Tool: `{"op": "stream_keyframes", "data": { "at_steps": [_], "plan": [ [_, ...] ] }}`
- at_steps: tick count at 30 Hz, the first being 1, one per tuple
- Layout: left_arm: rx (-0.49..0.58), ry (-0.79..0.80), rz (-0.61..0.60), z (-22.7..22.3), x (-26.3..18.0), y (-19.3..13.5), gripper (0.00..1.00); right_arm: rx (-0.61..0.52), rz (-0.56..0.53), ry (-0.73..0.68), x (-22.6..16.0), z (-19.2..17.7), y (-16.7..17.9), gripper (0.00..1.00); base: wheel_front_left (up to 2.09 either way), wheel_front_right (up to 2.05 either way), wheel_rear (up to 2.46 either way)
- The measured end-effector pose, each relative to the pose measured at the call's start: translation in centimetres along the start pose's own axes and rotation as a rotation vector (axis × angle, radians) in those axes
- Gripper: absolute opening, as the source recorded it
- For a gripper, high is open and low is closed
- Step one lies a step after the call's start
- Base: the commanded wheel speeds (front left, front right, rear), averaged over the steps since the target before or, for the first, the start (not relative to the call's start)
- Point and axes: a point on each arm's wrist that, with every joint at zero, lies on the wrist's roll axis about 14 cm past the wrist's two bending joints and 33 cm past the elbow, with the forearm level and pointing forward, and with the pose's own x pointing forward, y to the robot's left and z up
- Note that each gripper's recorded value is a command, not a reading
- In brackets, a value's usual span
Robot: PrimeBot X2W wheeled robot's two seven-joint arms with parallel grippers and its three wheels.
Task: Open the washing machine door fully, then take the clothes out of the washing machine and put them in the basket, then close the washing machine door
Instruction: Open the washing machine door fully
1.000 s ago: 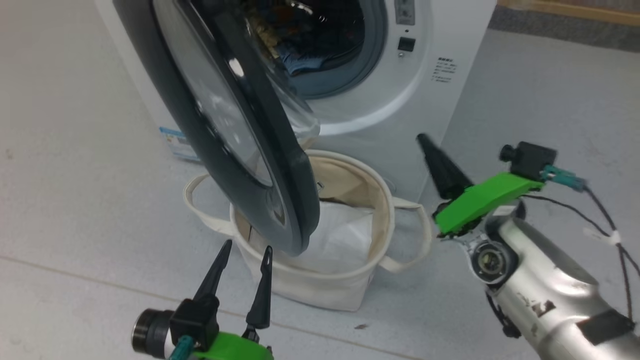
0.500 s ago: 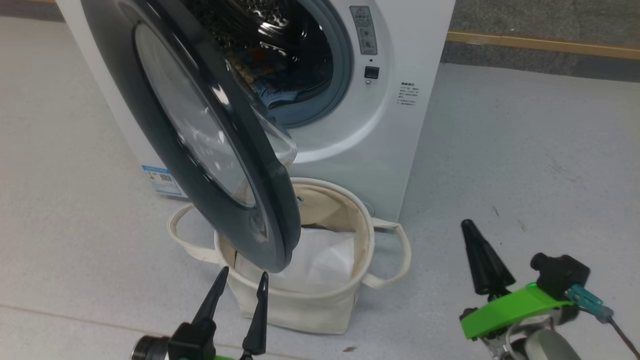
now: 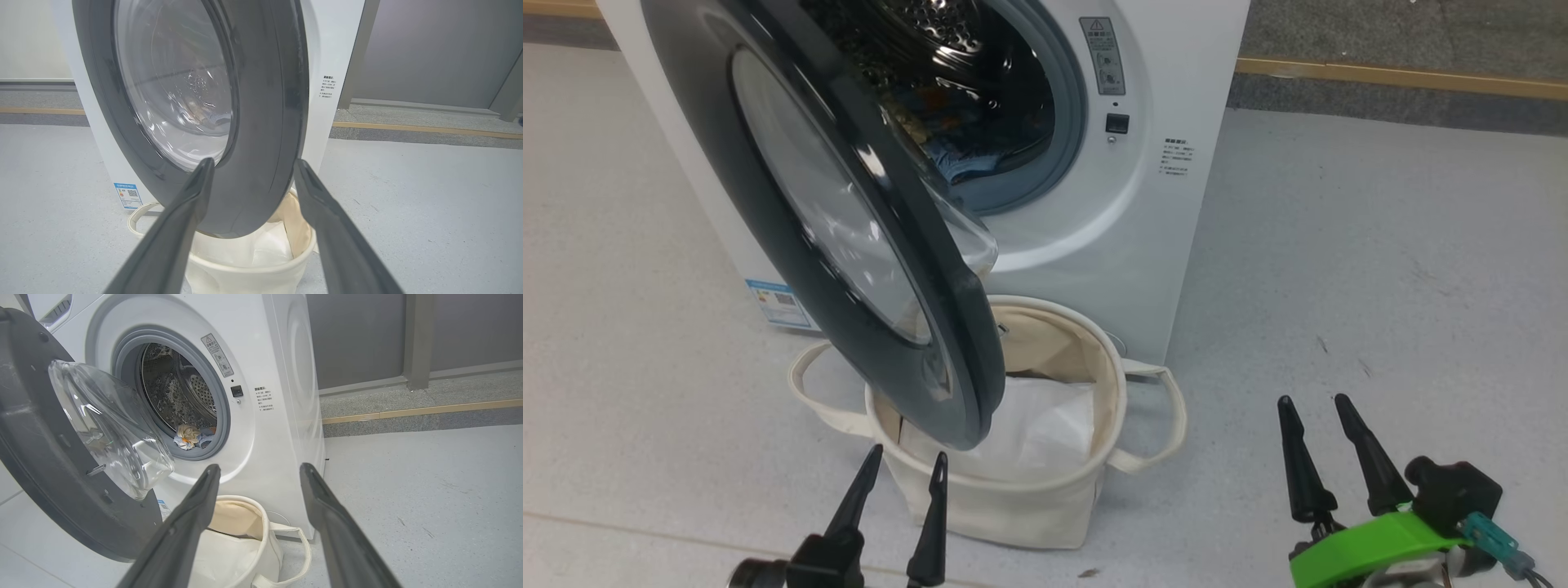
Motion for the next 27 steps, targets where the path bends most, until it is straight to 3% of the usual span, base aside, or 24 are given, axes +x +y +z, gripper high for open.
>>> {"op": "stream_keyframes", "data": {
  "at_steps": [27],
  "plan": [
    [-0.001,0.012,-0.012,-0.43,0.42,-0.25,1.0,0.002,-0.001,0.031,-0.14,-0.99,-0.03,1.0,0.0,0.0,0.0]
  ]
}}
